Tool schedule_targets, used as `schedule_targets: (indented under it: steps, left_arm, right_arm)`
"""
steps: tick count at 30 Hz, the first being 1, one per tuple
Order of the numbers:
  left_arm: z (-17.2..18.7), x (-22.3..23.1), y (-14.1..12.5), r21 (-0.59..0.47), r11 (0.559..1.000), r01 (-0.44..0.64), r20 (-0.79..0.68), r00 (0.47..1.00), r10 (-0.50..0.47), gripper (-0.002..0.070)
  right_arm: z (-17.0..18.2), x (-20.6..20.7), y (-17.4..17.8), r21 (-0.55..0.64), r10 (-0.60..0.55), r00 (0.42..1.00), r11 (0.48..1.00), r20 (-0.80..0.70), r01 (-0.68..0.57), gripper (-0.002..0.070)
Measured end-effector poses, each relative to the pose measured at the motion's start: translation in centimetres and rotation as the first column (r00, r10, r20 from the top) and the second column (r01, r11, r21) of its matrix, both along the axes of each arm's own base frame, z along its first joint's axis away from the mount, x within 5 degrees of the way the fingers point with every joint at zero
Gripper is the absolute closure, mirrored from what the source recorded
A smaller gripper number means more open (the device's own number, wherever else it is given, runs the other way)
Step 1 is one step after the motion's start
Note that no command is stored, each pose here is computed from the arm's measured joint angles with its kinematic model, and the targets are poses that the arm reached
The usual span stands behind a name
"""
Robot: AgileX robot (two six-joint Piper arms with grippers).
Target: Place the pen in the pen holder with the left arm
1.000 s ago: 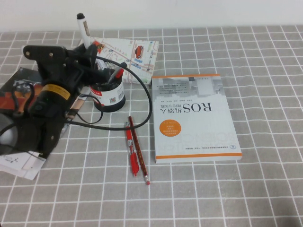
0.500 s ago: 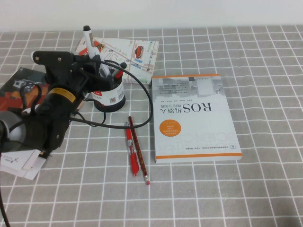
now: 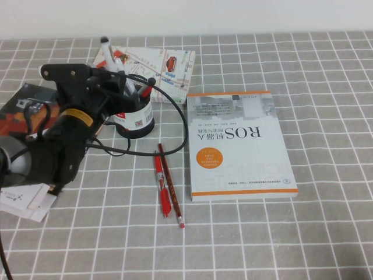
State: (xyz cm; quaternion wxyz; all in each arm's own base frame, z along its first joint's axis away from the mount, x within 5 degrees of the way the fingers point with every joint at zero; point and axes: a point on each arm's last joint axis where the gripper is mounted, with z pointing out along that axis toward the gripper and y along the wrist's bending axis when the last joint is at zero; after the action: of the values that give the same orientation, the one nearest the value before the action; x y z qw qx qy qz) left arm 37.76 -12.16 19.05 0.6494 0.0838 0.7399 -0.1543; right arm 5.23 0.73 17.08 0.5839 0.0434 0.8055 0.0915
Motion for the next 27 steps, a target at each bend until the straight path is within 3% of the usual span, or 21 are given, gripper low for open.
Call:
schedule_targets:
  steps: [2, 5, 12, 15, 18, 20, 27]
  left_arm:
    - [0.3, -0.1, 0.0, -0.002, 1.0, -0.001, 0.002, 1.0, 0.001, 0.04]
    - [1.2, -0.3, 0.1, -0.002, 1.0, -0.003, 0.007, 1.0, 0.003, 0.0349]
    - [4.7, -1.8, 0.4, 0.02, 1.0, -0.003, -0.032, 0.999, 0.004, 0.0337]
    - [7.6, -3.5, -0.1, 0.061, 0.997, 0.039, -0.027, 0.999, -0.038, 0.0408]
    - [10.4, -6.0, -0.5, 0.118, 0.989, 0.092, 0.016, 0.995, -0.095, 0.0561]
    - [11.9, -8.0, -0.2, 0.137, 0.985, 0.106, 0.04, 0.993, -0.112, 0.0627]
    - [13.8, -14.6, 2.5, 0.131, 0.987, 0.091, 0.065, 0.993, -0.1, 0.0671]
  right_arm:
    - [0.0, 0.0, 0.0, 0.0, 0.0, 1.0, 1.0, 0.0, 0.0, 0.0691]
    - [0.0, 0.0, 0.0, 0.0, 0.0, 1.0, 1.0, 0.0, 0.0, 0.0691]
    - [0.0, 0.0, 0.0, 0.0, 0.0, 1.0, 1.0, 0.0, 0.0, 0.0691]
    - [0.0, 0.0, 0.0, 0.0, 0.0, 1.0, 1.0, 0.0, 0.0, 0.0691]
    - [0.0, 0.0, 0.0, 0.0, 0.0, 1.0, 1.0, 0.0, 0.0, 0.0691]
    - [0.0, 0.0, 0.0, 0.0, 0.0, 1.0, 1.0, 0.0, 0.0, 0.0691]
    - [0.0, 0.0, 0.0, 0.0, 0.0, 1.0, 1.0, 0.0, 0.0, 0.0691]
